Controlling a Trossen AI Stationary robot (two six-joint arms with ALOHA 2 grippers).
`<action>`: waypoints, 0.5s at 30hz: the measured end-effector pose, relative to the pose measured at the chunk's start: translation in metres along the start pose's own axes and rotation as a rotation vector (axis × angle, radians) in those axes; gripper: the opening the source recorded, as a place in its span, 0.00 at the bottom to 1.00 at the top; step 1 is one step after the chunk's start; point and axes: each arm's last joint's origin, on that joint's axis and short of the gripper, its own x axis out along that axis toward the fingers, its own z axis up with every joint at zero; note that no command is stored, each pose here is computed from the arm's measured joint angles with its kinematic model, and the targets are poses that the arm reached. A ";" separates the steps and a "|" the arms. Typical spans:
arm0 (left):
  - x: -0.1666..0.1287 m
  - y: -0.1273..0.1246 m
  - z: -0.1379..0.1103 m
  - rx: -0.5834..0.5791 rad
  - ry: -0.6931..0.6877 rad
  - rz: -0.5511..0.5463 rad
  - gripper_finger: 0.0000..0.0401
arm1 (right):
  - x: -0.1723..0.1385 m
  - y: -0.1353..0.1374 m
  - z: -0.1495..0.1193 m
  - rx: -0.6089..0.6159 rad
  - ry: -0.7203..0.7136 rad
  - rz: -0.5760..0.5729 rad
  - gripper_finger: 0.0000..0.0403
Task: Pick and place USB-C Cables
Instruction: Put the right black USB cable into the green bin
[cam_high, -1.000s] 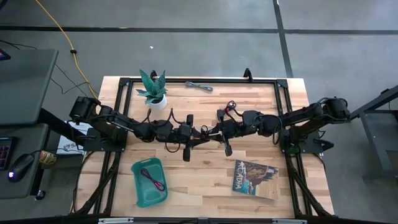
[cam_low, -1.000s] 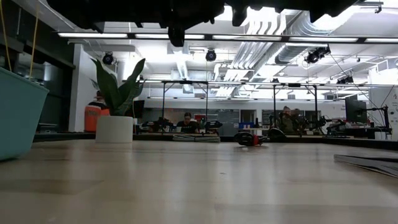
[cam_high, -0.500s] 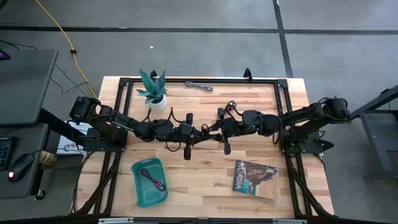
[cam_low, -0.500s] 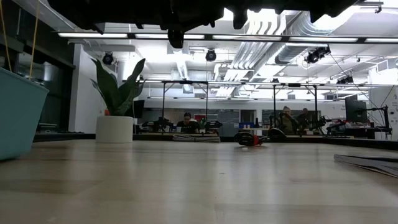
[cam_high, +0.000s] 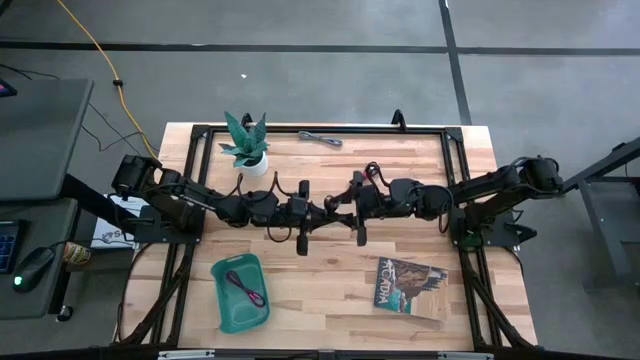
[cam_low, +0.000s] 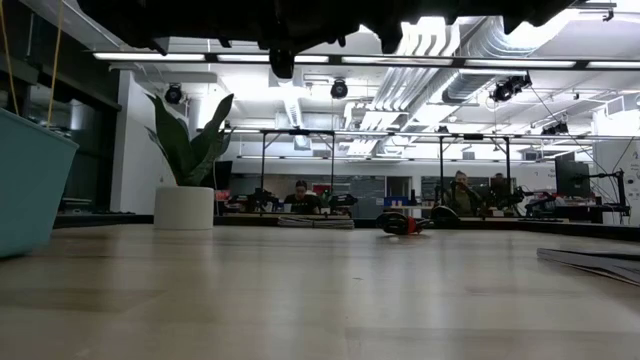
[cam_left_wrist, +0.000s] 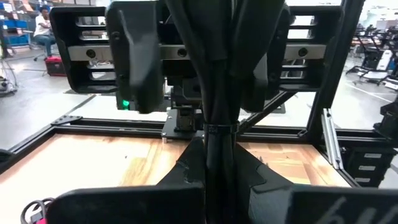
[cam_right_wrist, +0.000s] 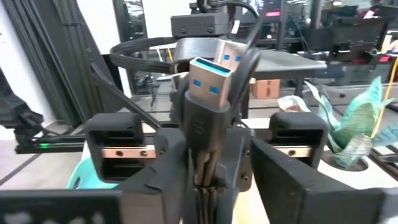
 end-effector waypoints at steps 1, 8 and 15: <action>0.000 0.000 0.000 0.001 0.001 0.003 0.01 | 0.000 0.000 0.000 0.000 0.003 -0.003 0.44; 0.000 0.000 0.000 0.008 0.000 -0.001 0.01 | 0.000 -0.001 -0.001 -0.003 0.011 -0.008 0.59; -0.002 0.002 0.001 0.020 0.019 0.036 0.01 | -0.005 0.000 0.004 -0.017 0.013 -0.003 0.60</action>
